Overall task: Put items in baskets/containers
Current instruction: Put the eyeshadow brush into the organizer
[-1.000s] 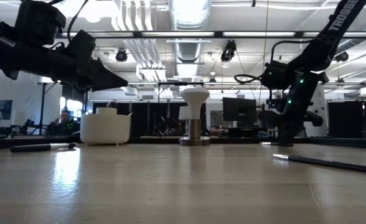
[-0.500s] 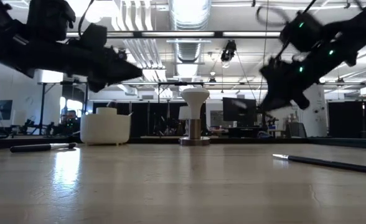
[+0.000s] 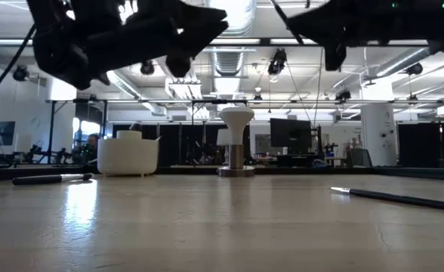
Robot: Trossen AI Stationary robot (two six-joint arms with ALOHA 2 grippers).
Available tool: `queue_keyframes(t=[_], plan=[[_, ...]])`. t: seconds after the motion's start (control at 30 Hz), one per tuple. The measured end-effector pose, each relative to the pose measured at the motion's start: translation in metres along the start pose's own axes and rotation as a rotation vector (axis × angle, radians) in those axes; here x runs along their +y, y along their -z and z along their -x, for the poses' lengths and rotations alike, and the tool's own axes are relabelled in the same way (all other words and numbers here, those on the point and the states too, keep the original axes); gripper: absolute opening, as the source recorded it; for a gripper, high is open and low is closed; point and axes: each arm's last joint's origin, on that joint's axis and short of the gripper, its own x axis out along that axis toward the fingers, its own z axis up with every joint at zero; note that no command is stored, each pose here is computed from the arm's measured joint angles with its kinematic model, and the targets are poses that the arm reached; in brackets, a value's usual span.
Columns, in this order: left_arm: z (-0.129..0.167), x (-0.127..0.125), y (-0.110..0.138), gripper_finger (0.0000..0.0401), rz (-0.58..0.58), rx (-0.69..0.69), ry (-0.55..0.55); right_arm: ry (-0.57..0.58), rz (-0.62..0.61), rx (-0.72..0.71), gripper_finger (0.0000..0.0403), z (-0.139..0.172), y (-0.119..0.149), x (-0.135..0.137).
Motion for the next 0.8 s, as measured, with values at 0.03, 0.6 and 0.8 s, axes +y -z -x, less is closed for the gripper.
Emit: queue_keyframes(t=[0.03, 0.6, 0.8], plan=[[-0.005, -0.001, -0.001, 0.0103, -0.002, -0.003, 0.003, -0.014, 0.007, 0.0, 0.0013, -0.004, -0.001, 0.004], [-0.018, -0.011, -0.014, 0.0104, -0.013, -0.052, 0.035, -0.032, 0.106, 0.104, 0.0013, -0.076, 0.019, 0.038], [-0.018, -0.013, -0.017, 0.0081, -0.037, -0.052, 0.053, -0.03, 0.148, 0.138, 0.0013, -0.088, 0.022, 0.042]])
